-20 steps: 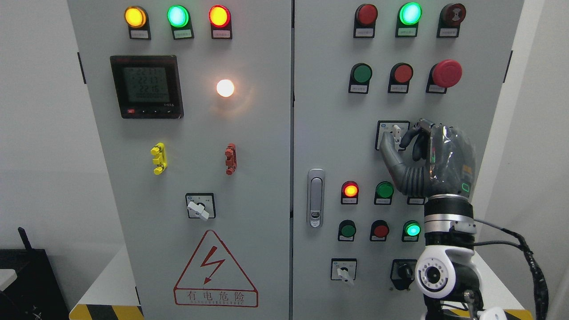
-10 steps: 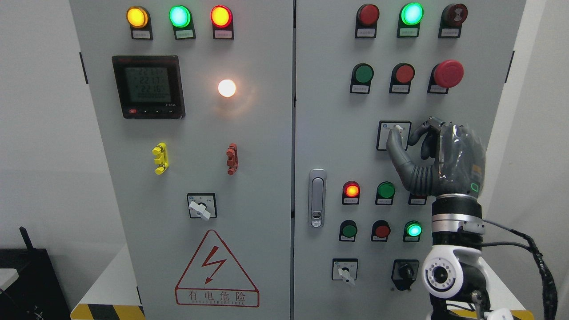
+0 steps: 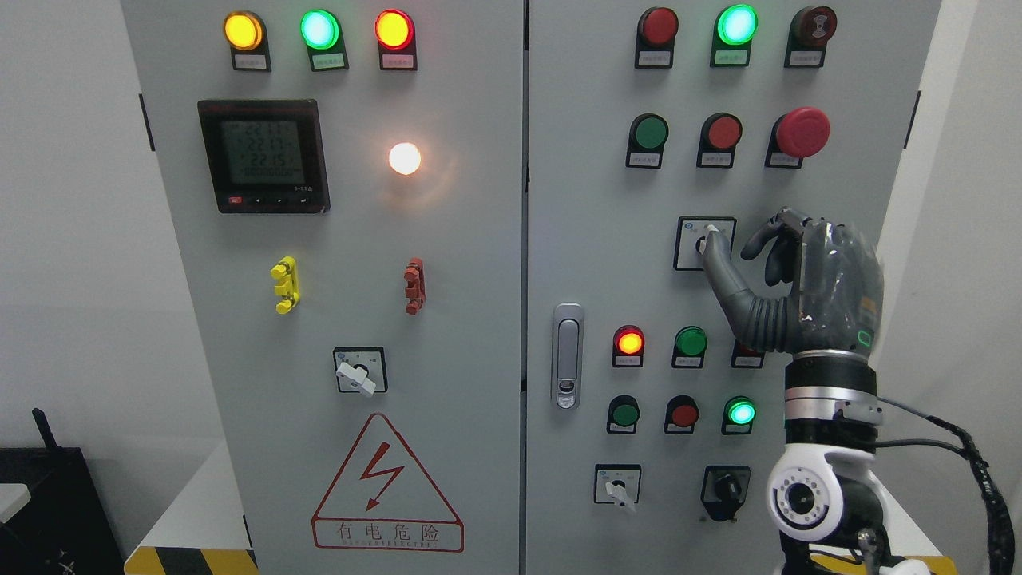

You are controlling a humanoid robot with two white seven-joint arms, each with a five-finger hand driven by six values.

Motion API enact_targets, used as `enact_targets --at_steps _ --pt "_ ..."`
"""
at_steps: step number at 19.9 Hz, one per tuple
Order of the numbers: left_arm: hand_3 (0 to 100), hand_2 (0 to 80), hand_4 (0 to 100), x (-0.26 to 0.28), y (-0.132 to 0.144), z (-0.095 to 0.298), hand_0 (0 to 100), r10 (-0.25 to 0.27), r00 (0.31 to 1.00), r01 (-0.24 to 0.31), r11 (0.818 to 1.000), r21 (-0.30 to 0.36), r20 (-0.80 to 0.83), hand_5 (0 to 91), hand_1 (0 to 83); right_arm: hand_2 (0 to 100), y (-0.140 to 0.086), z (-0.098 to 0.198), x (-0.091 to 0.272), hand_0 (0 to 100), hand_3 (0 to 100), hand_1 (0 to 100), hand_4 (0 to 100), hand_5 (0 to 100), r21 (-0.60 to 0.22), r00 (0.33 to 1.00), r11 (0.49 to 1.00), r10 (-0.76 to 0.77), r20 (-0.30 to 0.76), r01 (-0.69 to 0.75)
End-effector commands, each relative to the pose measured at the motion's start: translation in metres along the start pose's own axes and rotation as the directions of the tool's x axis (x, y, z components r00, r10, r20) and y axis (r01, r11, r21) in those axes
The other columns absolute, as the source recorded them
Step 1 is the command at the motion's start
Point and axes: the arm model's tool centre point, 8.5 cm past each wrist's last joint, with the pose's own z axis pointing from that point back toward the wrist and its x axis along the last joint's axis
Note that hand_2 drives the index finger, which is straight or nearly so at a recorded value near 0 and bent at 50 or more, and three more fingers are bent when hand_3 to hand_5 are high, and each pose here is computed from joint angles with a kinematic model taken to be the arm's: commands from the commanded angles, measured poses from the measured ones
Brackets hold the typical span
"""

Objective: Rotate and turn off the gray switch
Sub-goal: 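Release the switch knob and pull the right hand back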

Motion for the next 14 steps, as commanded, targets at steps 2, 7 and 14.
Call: enact_targets --at_steps 2,7,14 --pt "0 0.0 0 -0.005 0.000 0.001 12 -0.003 1.000 0.003 1.000 0.001 -0.014 0.0 38.9 67 -0.013 0.015 0.020 29 100 40 100 100 -0.073 0.990 0.997 -0.015 0.137 0.026" --pt "0 0.0 0 -0.005 0.000 0.001 12 -0.003 1.000 0.003 1.000 0.001 -0.014 0.0 38.9 61 -0.016 0.038 0.021 27 97 35 96 100 -0.083 0.976 0.995 -0.039 0.213 0.058" --pt "0 0.0 0 -0.005 0.000 0.001 12 -0.003 1.000 0.003 1.000 0.001 -0.014 0.0 38.9 43 -0.014 0.074 0.020 26 67 34 59 58 -0.042 0.933 0.997 -0.042 0.357 0.061"
